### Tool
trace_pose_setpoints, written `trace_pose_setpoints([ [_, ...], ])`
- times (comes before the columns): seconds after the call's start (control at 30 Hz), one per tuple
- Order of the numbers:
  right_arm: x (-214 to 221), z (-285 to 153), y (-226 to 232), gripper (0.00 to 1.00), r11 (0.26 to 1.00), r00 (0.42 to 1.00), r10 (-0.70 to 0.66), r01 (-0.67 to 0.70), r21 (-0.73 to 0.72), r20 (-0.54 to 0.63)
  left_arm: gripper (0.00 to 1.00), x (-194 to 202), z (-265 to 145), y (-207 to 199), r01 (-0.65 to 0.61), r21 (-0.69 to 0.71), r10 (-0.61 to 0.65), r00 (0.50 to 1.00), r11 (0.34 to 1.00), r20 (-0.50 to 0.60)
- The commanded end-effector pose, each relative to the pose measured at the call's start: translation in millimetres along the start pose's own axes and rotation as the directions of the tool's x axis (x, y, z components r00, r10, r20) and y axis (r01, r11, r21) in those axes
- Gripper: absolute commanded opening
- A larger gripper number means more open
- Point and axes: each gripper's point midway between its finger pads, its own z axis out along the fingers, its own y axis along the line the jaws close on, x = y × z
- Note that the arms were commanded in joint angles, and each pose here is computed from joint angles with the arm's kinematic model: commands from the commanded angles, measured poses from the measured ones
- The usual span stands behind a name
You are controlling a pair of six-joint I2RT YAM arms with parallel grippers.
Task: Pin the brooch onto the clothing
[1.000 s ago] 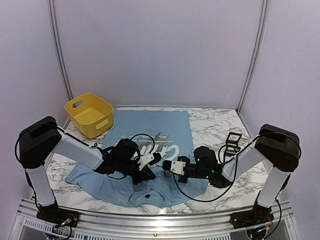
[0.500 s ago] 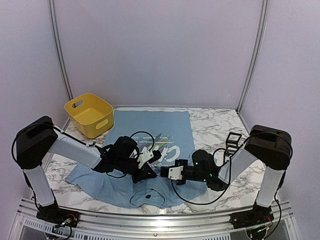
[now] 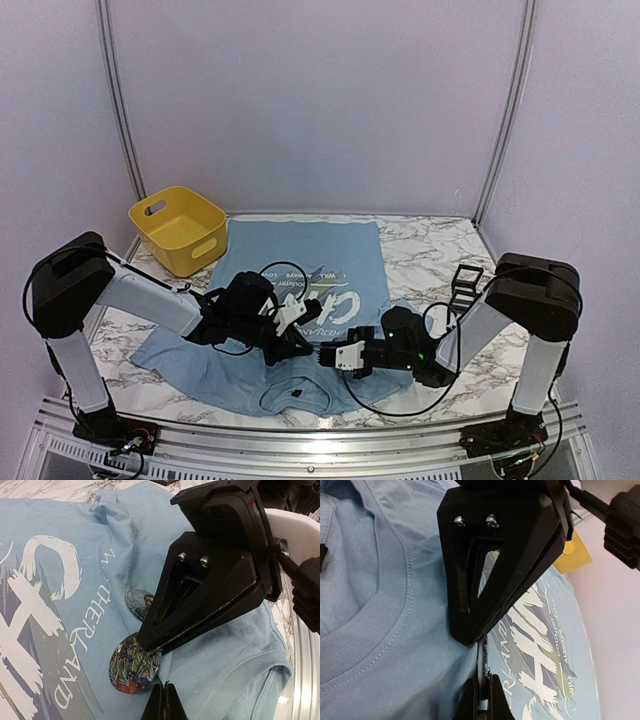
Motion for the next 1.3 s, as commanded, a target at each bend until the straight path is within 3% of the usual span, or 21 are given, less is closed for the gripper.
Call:
trace_pose_setpoints([
  [0.0,-2.8,-0.2,10.6,0.0,0.999,1.0,-0.008,0.008,-0.036,0.005,0.0,-25.9,-10.0,-0.4,-0.028,0.002,0.028,0.997,1.0,0.07],
  [0.3,-26.9,-6.6,10.3,0.0,0.99,0.987,0.125,-0.117,-0.08,0.101,0.0,-20.8,-8.9,4.6,-0.021,-0.014,0.022,0.998,1.0,0.059],
  [0.8,-49.6,-18.5,9.3,0.0,0.939,0.918,0.33,-0.295,-0.177,0.221,0.0,-14.8,-11.2,10.0,-0.037,-0.046,0.04,0.998,0.998,0.046],
  [1.27,-54.6,-24.5,-3.4,0.0,0.916,0.874,0.393,-0.344,-0.206,0.285,0.45,-22.6,-25.7,6.6,-0.146,-0.062,0.151,0.986,0.987,0.074],
])
